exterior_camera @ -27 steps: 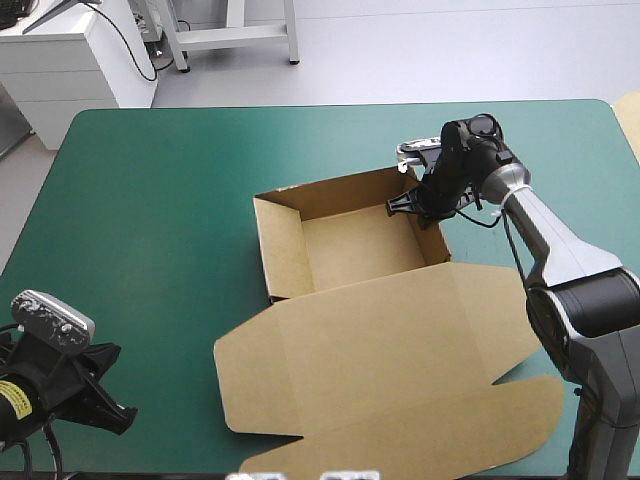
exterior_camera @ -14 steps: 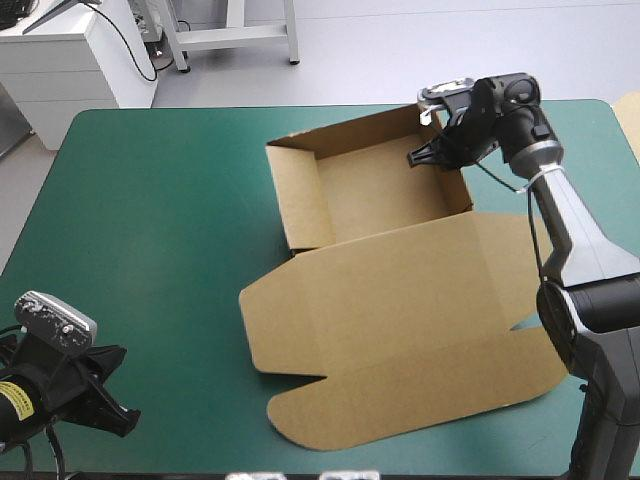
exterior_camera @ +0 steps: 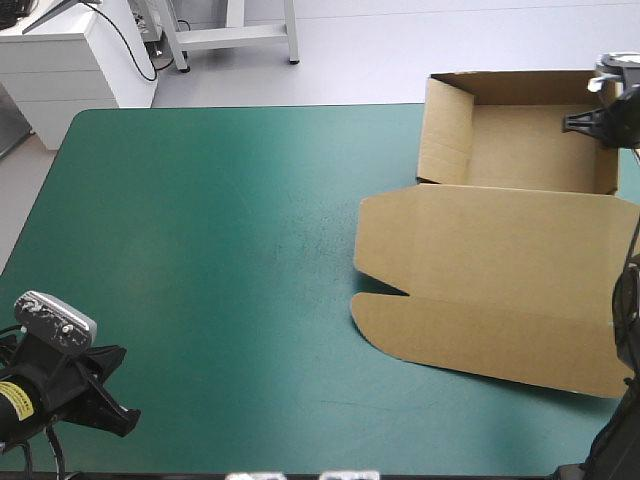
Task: Fold the box
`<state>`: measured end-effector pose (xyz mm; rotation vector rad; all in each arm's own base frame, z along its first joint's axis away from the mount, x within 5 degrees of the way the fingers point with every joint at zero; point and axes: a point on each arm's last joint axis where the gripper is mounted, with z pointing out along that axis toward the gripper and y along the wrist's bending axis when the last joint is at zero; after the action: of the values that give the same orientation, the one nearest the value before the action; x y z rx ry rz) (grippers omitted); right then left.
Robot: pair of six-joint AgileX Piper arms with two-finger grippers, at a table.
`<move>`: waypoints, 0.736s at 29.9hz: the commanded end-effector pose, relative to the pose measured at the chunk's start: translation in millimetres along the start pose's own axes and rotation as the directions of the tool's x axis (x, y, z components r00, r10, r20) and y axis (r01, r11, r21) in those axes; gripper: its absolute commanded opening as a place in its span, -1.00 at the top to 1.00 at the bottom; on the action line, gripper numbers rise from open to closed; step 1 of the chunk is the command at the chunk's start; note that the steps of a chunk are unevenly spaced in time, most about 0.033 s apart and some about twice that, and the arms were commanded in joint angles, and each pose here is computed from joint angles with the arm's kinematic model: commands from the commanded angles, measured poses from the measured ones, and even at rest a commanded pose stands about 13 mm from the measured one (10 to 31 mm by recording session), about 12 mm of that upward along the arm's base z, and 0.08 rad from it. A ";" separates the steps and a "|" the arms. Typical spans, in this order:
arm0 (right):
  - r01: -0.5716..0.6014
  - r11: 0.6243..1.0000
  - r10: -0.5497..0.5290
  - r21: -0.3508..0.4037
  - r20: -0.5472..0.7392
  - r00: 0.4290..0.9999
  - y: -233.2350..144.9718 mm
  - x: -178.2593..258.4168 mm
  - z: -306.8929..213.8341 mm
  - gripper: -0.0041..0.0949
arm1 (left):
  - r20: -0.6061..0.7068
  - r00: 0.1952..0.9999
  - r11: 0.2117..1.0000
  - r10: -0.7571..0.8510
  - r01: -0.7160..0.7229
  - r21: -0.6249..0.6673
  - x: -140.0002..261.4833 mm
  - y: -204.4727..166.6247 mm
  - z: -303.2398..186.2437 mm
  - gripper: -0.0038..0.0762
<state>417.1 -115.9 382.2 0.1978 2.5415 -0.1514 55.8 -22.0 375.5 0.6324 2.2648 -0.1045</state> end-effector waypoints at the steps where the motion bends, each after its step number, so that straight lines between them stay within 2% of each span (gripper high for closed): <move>1: -0.078 0.995 0.071 0.064 0.104 0.992 -42.6 1.0 -44.4 0.96 | -0.026 1.000 1.000 0.001 -0.001 0.003 -0.5 0.3 -3.3 0.92; 8: -0.186 0.966 0.171 0.180 0.096 0.981 -107.2 19.0 -51.3 0.96 | -0.017 1.000 1.000 0.011 -0.011 0.000 -1.3 0.5 -3.3 0.92; 14: -0.227 0.954 0.211 0.197 0.095 0.973 -127.0 26.4 -52.3 0.94 | -0.013 1.000 1.000 0.008 -0.008 0.001 -1.6 0.4 -3.3 0.92; 16: -0.210 0.961 0.197 0.181 0.088 0.976 -126.2 25.9 -48.5 0.88 | -0.011 1.000 1.000 0.008 -0.008 0.001 -1.8 0.5 -3.3 0.92; 18: -0.205 0.971 0.196 0.126 0.084 0.977 -122.8 24.3 -41.1 0.77 | -0.011 1.000 1.000 0.008 -0.008 0.001 -1.8 0.5 -3.3 0.92; 20: -0.200 0.979 0.195 0.051 0.085 0.977 -117.7 21.9 -33.5 0.61 | -0.011 1.000 1.000 0.008 -0.008 0.001 -1.8 0.5 -3.3 0.92; 22: -0.198 0.980 0.196 0.021 0.077 0.978 -114.3 20.5 -26.6 0.42 | -0.011 1.000 1.000 0.008 -0.008 0.001 -1.8 0.5 -3.3 0.92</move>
<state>371.5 -233.4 373.0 0.4972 2.5130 -0.1549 55.9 -21.7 375.6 0.6368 2.2632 -0.0988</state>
